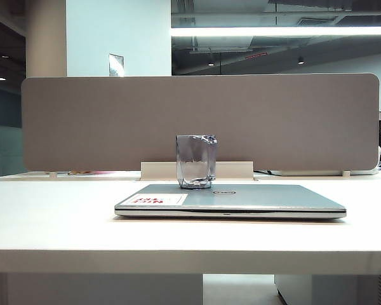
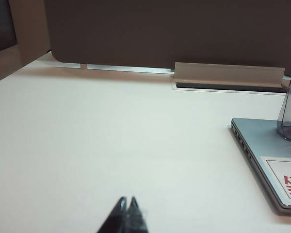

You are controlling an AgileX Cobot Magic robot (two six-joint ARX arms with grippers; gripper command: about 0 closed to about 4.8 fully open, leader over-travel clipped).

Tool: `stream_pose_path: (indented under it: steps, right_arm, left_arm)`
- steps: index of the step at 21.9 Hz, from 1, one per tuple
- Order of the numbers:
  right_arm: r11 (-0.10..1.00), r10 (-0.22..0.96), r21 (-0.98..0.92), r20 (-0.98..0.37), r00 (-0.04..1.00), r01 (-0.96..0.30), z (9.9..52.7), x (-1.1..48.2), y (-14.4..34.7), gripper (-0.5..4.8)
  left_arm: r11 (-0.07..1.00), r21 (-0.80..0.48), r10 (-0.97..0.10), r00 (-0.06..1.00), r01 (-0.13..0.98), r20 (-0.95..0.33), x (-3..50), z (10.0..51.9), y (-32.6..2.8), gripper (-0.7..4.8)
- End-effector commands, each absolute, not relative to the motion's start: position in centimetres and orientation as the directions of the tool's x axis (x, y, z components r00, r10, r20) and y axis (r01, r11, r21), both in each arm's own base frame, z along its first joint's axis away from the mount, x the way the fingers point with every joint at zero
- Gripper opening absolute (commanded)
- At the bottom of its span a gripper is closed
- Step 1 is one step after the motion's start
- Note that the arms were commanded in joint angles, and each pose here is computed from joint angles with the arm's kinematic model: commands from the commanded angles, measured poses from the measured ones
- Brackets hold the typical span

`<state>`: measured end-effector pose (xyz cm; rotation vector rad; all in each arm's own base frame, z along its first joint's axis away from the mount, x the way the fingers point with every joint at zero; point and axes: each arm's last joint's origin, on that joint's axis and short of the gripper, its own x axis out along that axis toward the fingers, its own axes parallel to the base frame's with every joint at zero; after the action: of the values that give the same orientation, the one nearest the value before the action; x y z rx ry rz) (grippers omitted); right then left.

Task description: Pick up the water cup and place it on the right side of the laptop.

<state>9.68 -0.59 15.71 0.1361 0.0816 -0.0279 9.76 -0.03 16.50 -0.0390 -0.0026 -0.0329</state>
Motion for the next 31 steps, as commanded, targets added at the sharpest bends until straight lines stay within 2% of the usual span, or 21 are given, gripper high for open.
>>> stream_pose_path:
  steps: [1, 20, 21, 25, 28, 31]
  right_arm:
    - [0.99, -0.026, 0.133, -0.078, 0.997, 0.037, 15.6, 9.7, -0.6, -0.04]
    - [0.99, -0.025, 0.134, -0.065, 0.998, 0.034, 15.7, 9.7, -0.6, -0.04]
    - [0.991, -0.003, 0.136, -0.066, 0.998, 0.012, 15.7, 9.7, -0.5, -0.04]
    - [0.956, 0.224, 0.2, -0.015, 0.974, -0.217, 16.2, 9.7, 0.1, -0.01]
    - [0.925, 0.301, 0.233, 0.031, 0.953, -0.3, 16.7, 9.6, 0.4, -0.01]
    - [0.915, 0.316, 0.226, 0.114, 0.942, -0.334, 17.6, 9.5, 0.4, -0.02]
  left_arm:
    - [0.999, -0.037, -0.038, 0.999, 0.038, 0.012, 9.7, 16.7, -0.1, -0.06]
    - [0.998, -0.037, -0.041, 0.999, 0.042, 0.012, 9.7, 16.7, -0.1, -0.05]
    - [0.999, -0.037, -0.038, 0.999, 0.038, 0.012, 9.7, 16.7, -0.1, -0.05]
    - [0.999, -0.038, -0.039, 0.999, 0.039, 0.012, 9.7, 16.7, -0.1, -0.05]
    - [0.999, -0.037, -0.039, 0.999, 0.04, 0.012, 9.7, 16.7, -0.1, -0.05]
    - [0.998, -0.037, -0.043, 0.999, 0.044, 0.013, 9.7, 16.7, -0.1, -0.06]
